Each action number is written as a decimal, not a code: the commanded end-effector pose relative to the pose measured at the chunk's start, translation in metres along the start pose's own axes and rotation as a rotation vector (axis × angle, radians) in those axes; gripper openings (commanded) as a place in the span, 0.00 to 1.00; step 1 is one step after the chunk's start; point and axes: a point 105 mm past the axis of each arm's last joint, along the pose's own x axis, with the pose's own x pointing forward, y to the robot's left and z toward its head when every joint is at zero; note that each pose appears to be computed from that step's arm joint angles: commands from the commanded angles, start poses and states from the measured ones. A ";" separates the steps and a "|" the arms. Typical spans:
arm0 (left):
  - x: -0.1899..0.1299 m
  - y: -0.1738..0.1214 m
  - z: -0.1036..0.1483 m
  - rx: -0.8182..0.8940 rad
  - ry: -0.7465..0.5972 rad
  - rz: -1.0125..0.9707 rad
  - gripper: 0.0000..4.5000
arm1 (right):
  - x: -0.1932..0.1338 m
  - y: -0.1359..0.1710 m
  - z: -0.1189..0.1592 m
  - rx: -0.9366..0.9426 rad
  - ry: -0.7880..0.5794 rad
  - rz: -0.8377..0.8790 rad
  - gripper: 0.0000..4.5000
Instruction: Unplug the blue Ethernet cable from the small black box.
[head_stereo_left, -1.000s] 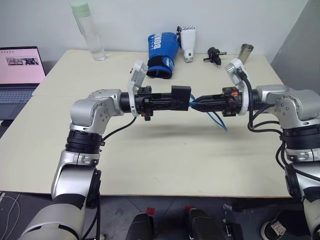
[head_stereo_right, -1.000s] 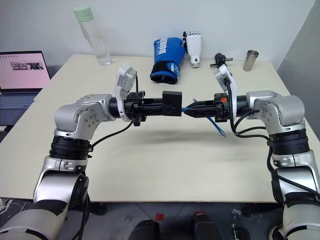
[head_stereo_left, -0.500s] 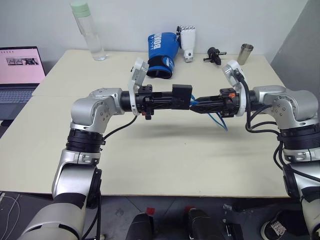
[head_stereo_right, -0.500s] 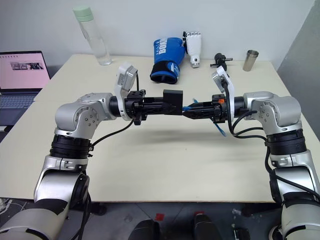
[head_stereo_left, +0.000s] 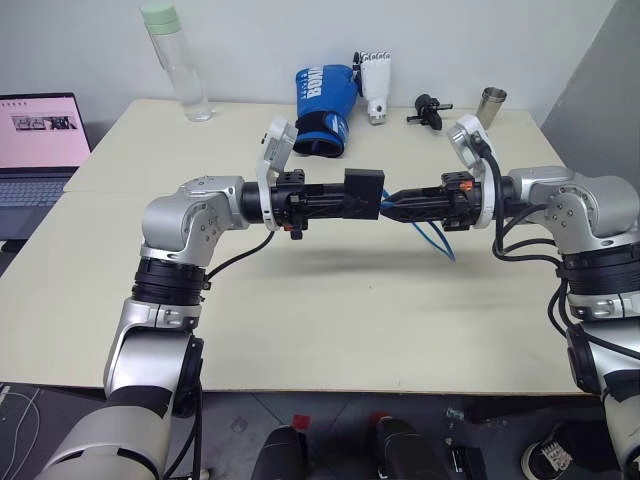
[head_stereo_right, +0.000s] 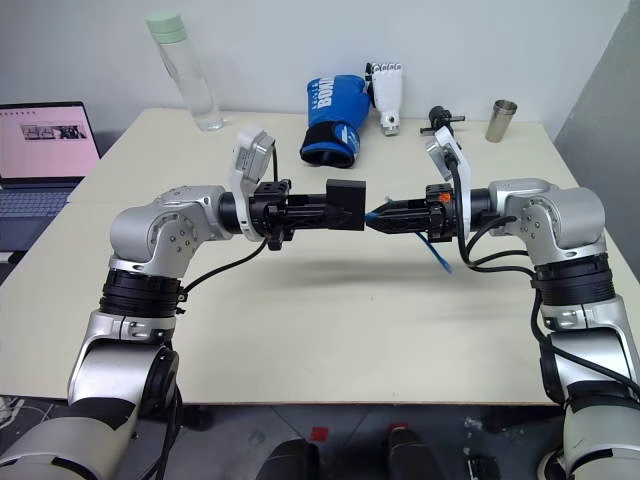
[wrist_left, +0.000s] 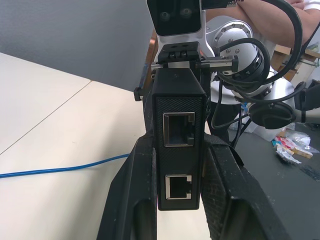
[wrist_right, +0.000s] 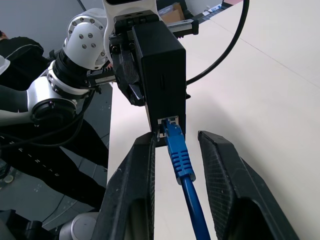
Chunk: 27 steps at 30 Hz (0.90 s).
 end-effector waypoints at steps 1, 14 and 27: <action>0.002 -0.005 0.014 0.058 -0.017 -0.021 0.18 | -0.005 0.005 0.015 -0.046 -0.029 0.012 0.23; 0.003 -0.006 0.014 0.058 -0.018 -0.023 0.18 | -0.005 0.006 0.011 -0.056 -0.015 0.020 0.02; -0.013 -0.010 0.002 0.038 0.010 0.001 0.18 | -0.063 -0.007 -0.024 0.001 0.069 -0.156 0.02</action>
